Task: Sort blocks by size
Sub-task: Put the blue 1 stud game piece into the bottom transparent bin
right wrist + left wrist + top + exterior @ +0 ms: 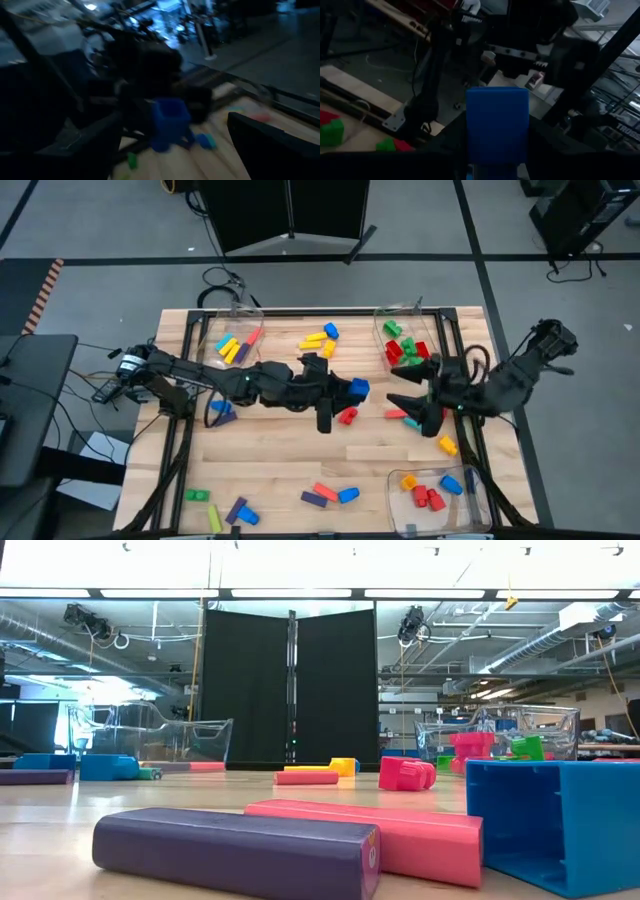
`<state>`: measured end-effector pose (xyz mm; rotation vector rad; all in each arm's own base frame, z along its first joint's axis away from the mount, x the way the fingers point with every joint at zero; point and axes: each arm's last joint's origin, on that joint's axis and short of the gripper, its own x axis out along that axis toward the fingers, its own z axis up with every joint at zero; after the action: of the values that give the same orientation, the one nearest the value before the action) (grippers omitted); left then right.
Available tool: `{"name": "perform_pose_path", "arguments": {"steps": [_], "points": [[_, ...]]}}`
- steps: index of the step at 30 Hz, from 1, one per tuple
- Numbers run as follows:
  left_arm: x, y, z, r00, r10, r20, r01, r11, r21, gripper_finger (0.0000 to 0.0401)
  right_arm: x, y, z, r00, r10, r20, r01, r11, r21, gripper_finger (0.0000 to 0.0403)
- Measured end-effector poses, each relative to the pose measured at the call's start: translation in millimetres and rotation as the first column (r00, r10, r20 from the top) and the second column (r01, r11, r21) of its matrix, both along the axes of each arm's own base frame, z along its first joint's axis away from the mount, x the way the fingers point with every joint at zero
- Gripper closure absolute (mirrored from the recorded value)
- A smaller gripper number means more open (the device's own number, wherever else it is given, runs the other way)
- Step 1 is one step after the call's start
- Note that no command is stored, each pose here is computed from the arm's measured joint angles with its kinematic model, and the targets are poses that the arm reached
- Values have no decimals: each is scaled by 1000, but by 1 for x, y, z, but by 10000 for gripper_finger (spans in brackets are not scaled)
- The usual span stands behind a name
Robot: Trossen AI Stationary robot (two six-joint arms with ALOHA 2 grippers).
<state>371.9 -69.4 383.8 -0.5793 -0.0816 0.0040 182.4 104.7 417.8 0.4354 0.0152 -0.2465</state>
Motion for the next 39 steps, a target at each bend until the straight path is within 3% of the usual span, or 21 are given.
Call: {"name": "perform_pose_path", "arguments": {"steps": [10, 26, 39], "points": [[0, 4, 7, 996, 50, 70, -51, 999, 14, 254, 33, -17, 8, 990, 81, 115, -83, 997, 7, 66], [0, 3, 6, 997, 40, 59, -43, 998, 44, 254, 69, -45, -5, 985, 142, 101, -148, 987, 55, 103], [1, 7, 4, 998, 32, 46, -35, 998, 50, 254, 80, -46, -13, 974, 214, 69, -218, 974, 57, 186]]}}
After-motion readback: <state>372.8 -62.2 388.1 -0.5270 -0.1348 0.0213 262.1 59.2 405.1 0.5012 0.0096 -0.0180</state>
